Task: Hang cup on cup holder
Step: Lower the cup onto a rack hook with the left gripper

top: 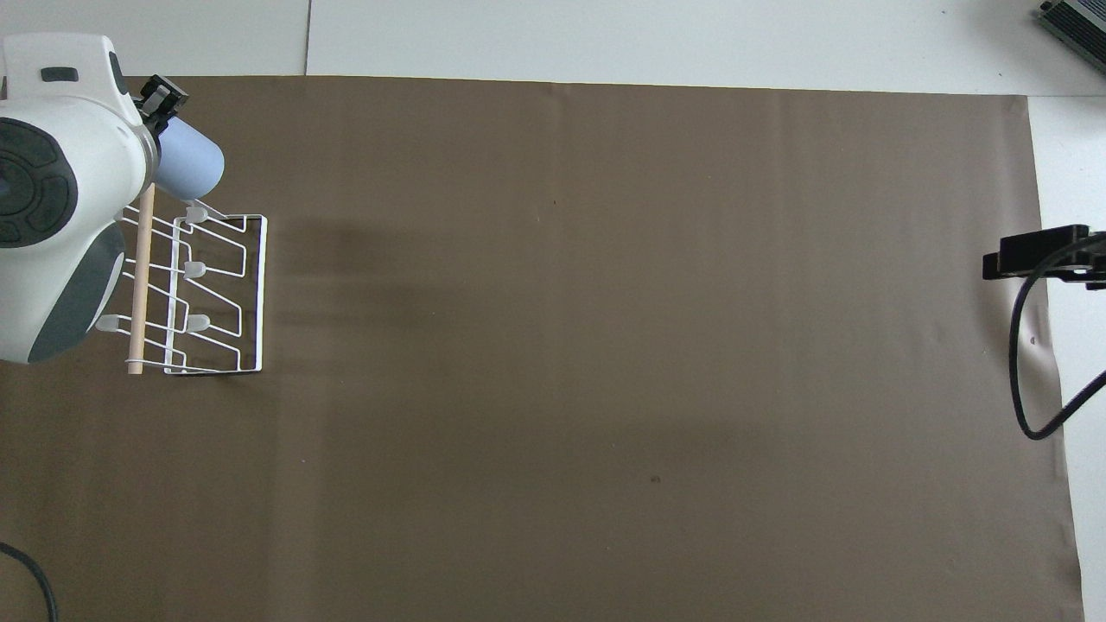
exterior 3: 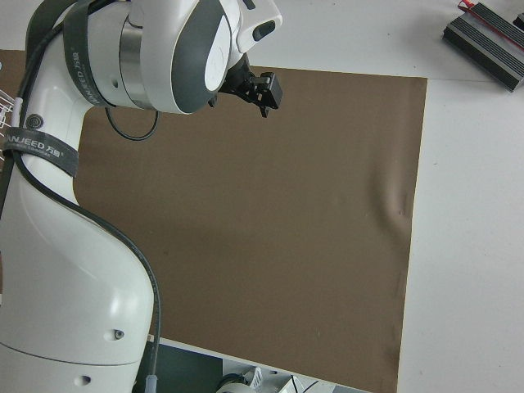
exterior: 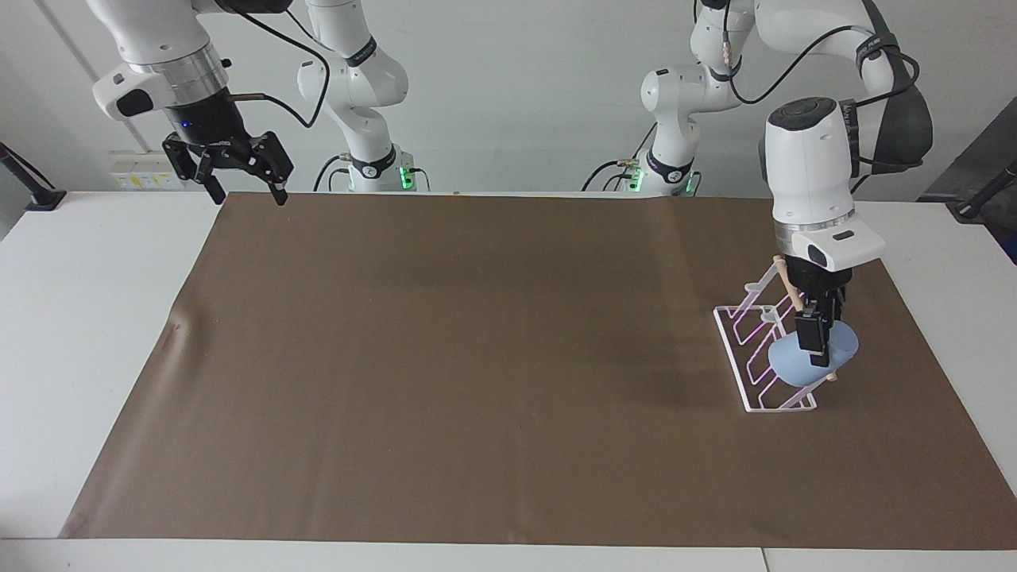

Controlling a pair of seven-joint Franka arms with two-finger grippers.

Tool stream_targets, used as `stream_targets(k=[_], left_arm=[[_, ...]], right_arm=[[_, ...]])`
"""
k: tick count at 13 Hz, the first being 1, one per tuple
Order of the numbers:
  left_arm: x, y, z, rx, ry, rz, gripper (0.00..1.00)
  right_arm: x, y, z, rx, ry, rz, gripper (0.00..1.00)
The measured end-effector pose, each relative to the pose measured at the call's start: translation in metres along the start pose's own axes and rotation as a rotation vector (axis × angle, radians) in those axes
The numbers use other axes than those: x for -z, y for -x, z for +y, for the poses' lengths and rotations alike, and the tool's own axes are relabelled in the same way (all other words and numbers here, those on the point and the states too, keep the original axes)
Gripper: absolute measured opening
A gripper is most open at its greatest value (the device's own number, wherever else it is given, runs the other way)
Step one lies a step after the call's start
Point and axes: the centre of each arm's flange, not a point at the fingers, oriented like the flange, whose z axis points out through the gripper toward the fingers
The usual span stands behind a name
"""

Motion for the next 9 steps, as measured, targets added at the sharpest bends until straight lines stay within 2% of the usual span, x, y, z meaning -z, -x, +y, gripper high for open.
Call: stream_targets(k=[5,7,9], left_arm=[[-0.021,0.013,-0.005,-0.038,-0.029,-0.025,0.77],[-0.026,0.021,-0.007,-0.062,-0.04,-0.023,0.77],[-0.029,0.031,-0.013,-0.091,-0.053,-0.017,0.77]], right_arm=[[-0.003,0.011,0.024,-0.042,0.003,-0.069,1.0],[-0.007,0.011,0.024,-0.036,0.012,-0.057,1.0],[-0.016,0.012,0.012,-0.003,0.102,-0.035,1.0]])
